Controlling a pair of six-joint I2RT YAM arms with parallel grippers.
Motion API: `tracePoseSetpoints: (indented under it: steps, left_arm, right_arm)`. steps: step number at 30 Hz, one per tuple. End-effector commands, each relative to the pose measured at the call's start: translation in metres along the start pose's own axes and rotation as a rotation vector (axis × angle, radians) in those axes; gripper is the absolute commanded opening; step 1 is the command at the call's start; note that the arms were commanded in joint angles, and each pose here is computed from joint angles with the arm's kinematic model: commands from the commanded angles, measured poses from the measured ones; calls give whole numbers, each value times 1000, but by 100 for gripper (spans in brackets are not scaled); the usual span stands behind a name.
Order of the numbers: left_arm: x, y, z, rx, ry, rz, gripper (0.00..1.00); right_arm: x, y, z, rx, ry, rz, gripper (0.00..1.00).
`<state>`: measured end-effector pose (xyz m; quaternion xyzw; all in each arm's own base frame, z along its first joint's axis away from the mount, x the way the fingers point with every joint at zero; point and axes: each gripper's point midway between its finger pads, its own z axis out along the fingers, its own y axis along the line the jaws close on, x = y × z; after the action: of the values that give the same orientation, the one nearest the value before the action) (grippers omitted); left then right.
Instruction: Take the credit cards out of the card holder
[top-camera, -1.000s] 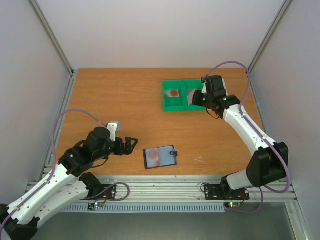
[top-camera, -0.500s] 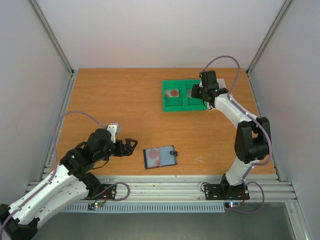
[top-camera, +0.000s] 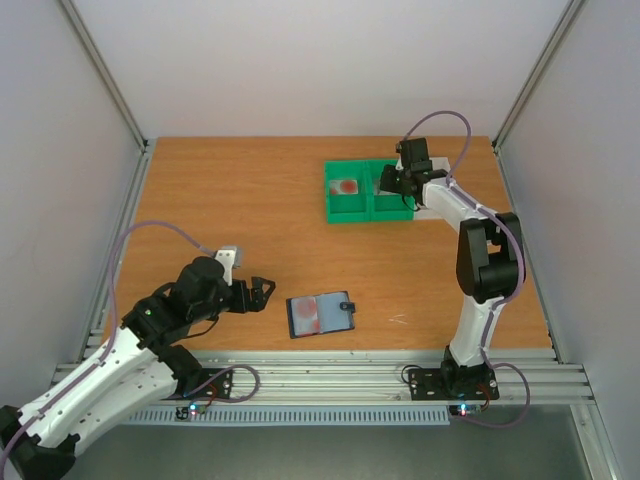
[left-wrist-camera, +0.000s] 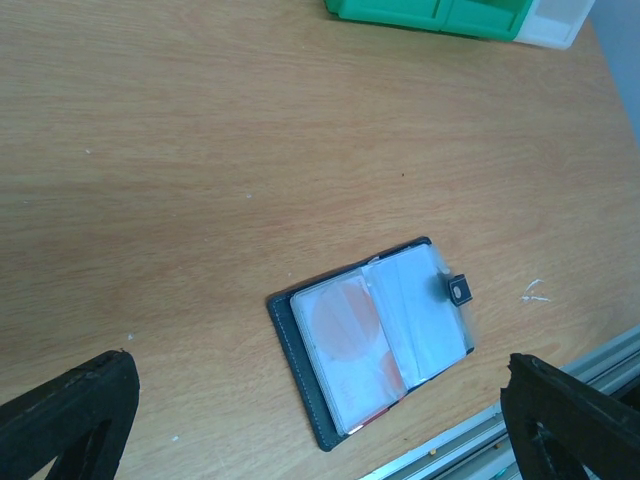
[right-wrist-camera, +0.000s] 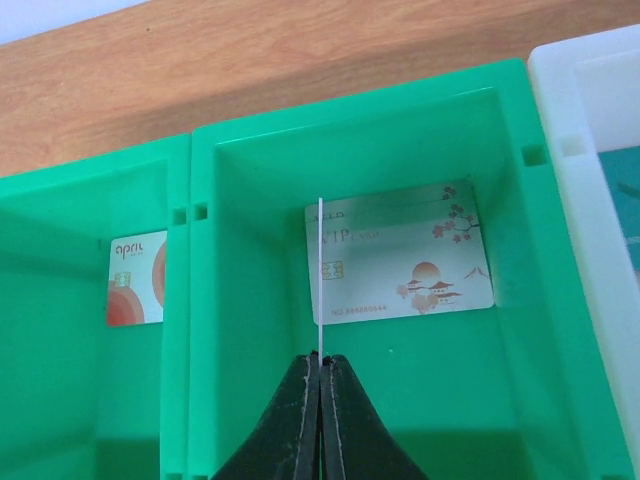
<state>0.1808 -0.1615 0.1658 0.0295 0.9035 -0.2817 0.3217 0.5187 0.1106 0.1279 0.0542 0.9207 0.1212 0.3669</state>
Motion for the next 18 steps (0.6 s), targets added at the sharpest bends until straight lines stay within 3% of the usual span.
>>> tracePoseSetpoints:
  steps: [1,18]
  left_arm:
    - [-9,-5,-1,13,-31,5,99]
    - [-3,-6,8,22,4,-33,99]
  right_arm:
    - [-17,6,6,-60,-27,24,1]
    - [-8,-8,37,-89,15,68,6]
